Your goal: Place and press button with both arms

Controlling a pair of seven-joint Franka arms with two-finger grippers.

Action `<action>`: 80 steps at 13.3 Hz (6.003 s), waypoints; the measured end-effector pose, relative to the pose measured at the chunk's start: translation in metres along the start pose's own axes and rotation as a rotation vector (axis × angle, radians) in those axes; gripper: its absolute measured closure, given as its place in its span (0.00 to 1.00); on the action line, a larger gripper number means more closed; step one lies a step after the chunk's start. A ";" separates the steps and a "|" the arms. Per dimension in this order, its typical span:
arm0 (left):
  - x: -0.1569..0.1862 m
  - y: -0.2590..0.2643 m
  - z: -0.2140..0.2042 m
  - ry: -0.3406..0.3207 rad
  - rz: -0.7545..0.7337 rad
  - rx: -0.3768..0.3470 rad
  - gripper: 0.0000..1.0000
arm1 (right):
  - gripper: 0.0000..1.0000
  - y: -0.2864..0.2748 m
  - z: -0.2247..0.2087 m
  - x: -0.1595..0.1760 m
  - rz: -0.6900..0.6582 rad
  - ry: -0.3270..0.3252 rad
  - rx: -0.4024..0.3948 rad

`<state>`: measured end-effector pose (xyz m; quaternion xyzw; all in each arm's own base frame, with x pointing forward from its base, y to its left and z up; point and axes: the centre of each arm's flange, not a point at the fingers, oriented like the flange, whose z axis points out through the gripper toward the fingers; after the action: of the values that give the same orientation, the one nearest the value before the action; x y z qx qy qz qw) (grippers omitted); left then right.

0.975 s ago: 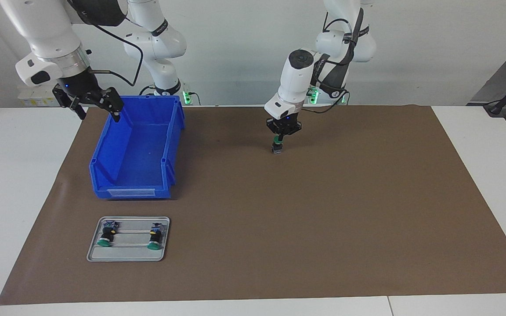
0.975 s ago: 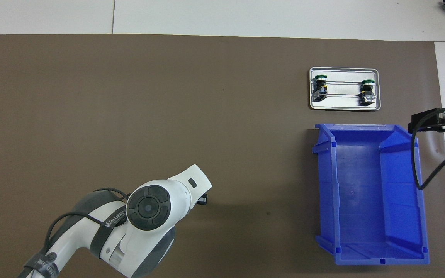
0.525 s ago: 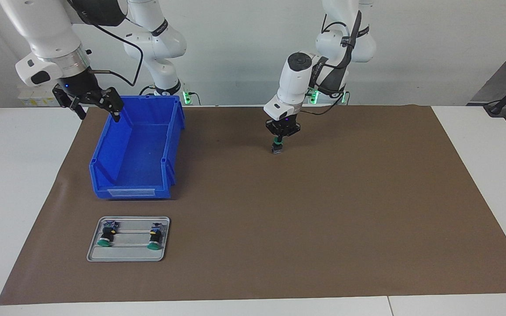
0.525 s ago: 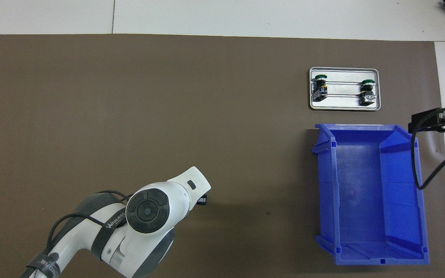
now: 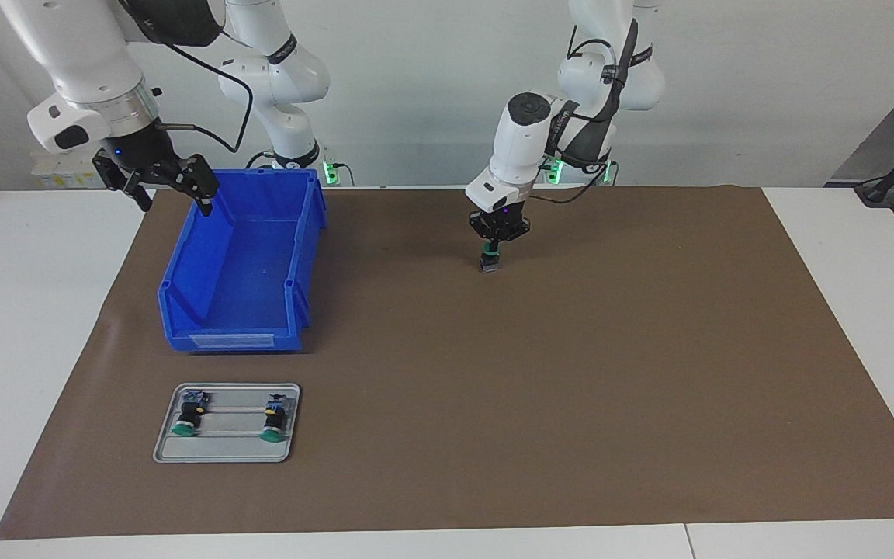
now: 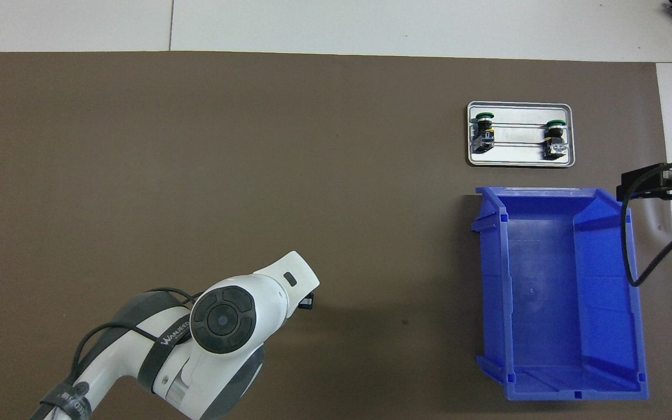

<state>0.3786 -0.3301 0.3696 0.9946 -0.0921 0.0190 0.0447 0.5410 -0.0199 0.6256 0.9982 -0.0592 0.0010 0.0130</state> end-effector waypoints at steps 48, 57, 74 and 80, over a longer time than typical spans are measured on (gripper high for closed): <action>0.132 -0.292 -0.244 -0.128 -0.128 0.104 0.00 | 0.00 -0.308 0.074 -0.079 0.075 0.029 0.093; 0.144 -0.288 -0.250 -0.030 -0.123 0.067 0.00 | 0.00 -0.477 0.225 -0.159 0.107 0.052 0.136; 0.142 -0.297 -0.246 -0.031 -0.139 0.067 0.00 | 0.09 -0.485 0.312 -0.213 -0.044 0.115 0.093; 0.142 -0.297 -0.246 -0.031 -0.139 0.067 0.00 | 0.56 -0.485 0.304 -0.209 -0.043 0.108 0.066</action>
<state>0.5660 -0.0425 0.5954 0.9997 -0.0226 0.0035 0.0110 0.3912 0.4784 0.3085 0.9976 -0.0369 0.0567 -0.0166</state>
